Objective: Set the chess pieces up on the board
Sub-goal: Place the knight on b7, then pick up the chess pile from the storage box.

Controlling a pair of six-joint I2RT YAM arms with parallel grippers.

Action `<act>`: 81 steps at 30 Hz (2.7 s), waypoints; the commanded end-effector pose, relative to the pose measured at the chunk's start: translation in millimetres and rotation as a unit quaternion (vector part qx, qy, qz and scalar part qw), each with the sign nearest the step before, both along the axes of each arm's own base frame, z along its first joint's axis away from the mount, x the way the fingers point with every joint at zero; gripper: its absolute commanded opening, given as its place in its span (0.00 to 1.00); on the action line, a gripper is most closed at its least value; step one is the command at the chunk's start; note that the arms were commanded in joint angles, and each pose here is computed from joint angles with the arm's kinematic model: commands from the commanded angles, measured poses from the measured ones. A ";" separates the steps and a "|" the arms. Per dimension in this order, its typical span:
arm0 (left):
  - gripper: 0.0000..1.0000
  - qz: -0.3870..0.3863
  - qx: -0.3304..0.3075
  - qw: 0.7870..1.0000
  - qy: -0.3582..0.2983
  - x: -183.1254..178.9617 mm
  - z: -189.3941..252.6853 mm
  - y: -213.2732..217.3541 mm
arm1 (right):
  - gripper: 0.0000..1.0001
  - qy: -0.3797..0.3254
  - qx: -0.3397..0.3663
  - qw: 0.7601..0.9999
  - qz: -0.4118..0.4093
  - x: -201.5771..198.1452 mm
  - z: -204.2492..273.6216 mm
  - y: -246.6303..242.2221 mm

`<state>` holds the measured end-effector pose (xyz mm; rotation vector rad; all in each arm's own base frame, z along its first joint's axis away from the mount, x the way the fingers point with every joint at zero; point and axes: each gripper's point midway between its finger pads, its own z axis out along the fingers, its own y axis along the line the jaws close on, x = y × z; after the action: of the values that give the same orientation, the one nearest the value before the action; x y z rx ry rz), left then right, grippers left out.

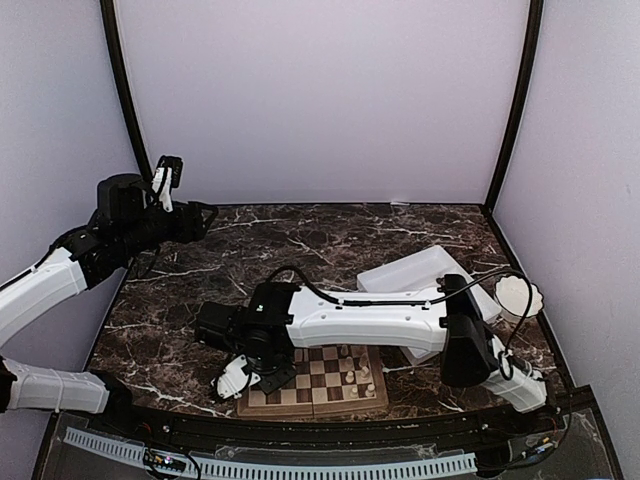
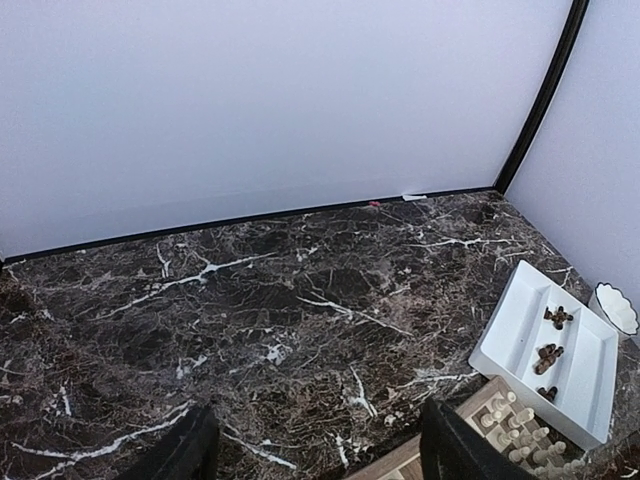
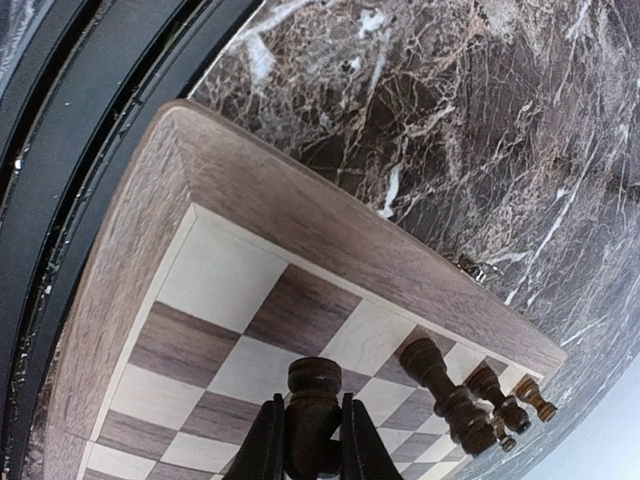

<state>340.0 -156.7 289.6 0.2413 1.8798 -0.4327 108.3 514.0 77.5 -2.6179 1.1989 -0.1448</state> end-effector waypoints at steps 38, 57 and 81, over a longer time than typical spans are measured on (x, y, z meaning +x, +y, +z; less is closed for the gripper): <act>0.71 -0.047 -0.045 0.998 -0.008 -13.2 21.5 -13.5 | 0.14 -0.010 0.002 1.000 0.014 -11.9 -14.8 16.6; 0.71 -0.053 -0.046 0.998 -0.004 -13.2 19.3 -16.0 | 0.40 -0.022 0.012 1.000 0.012 -8.4 -10.7 20.8; 0.61 -0.161 -0.035 0.986 0.034 -8.2 -8.7 -59.2 | 0.46 0.018 0.117 0.969 -0.215 143.4 150.0 -126.6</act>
<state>334.4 -194.4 268.0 0.3908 1.9376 -0.6305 193.6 456.8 216.4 -2.2609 1.3936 -0.0876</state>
